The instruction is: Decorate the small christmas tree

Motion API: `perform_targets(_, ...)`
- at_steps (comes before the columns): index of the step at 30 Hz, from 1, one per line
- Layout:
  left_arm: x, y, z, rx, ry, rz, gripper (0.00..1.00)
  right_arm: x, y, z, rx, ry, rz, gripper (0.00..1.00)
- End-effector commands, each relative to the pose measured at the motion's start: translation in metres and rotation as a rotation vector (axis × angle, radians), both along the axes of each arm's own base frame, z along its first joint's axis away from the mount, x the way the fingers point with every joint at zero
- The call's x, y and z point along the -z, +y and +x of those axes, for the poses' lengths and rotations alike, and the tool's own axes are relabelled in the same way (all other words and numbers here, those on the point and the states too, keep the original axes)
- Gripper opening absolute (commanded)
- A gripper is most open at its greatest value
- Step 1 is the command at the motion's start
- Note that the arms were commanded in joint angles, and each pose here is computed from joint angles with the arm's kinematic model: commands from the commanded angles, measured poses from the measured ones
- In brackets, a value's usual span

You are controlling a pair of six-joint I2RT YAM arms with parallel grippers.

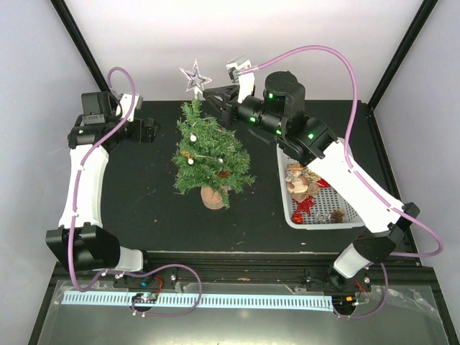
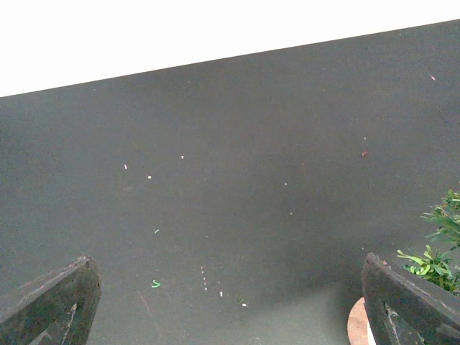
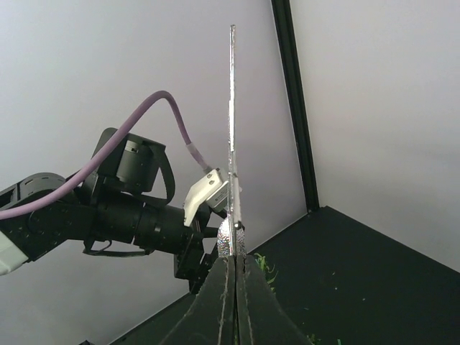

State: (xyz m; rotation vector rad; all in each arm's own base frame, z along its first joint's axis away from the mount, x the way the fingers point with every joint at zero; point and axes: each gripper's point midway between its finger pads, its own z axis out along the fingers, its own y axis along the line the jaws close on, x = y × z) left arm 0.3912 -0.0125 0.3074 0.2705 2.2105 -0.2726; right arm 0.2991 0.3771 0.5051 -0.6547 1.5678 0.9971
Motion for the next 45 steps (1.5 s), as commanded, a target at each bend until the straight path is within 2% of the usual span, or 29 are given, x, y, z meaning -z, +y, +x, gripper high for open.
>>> perform_targets(1, -0.005, -0.002, 0.001, -0.004, -0.019, -0.004, 0.99, 0.000, 0.002, -0.009, -0.037, 0.014, -0.004, 0.01)
perform_targets(25, -0.001, -0.005, -0.001, 0.002, -0.013, -0.008, 0.99, -0.001, 0.000, -0.006, -0.013, 0.023, -0.019, 0.03)
perform_targets(35, -0.002, -0.005, 0.000, 0.001, -0.015, -0.007, 0.99, -0.011, -0.003, -0.002, 0.013, 0.009, -0.007, 0.15)
perform_targets(45, -0.003, -0.005, 0.000, 0.003, -0.018, 0.001, 0.99, -0.019, -0.011, -0.006, 0.027, 0.009, 0.012, 0.45)
